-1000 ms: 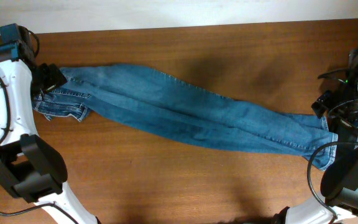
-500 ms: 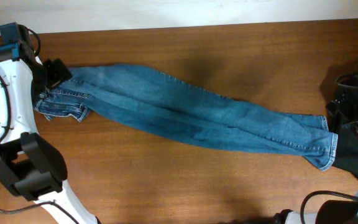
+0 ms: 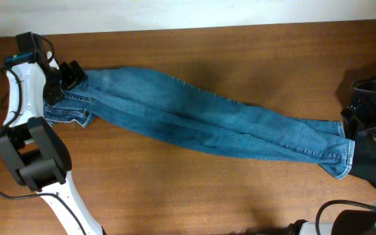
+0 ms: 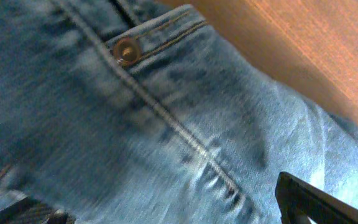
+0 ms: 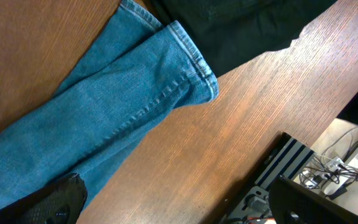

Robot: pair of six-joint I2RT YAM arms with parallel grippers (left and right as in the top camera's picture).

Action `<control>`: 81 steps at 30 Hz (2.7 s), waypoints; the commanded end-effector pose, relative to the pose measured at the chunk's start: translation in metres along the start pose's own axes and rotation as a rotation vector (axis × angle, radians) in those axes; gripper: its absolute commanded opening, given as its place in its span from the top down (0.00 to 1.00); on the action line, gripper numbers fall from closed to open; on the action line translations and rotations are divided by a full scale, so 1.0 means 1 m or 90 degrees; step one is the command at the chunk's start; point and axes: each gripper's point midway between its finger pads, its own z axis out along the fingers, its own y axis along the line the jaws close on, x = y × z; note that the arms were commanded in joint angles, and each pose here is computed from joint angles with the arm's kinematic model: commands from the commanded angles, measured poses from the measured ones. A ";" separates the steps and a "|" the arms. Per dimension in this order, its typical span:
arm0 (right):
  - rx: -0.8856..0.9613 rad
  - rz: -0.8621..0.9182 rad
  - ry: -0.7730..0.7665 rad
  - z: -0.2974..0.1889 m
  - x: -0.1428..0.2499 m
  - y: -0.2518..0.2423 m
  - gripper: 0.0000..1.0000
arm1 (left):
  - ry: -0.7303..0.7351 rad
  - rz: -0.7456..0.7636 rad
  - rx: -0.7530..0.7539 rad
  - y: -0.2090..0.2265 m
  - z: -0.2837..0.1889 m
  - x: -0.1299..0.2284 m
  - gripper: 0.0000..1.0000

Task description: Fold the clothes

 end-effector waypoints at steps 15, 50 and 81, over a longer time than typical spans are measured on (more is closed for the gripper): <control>-0.017 -0.005 0.001 -0.003 0.002 0.001 0.01 | 0.025 0.004 0.037 -0.004 0.027 0.001 0.78; -0.204 -0.157 0.095 -0.005 0.043 0.068 0.01 | -0.246 0.121 -0.040 -0.004 -0.248 0.014 0.95; -0.148 -0.302 0.168 0.201 0.126 0.143 0.96 | -0.198 0.109 -0.082 0.011 -0.223 0.019 0.94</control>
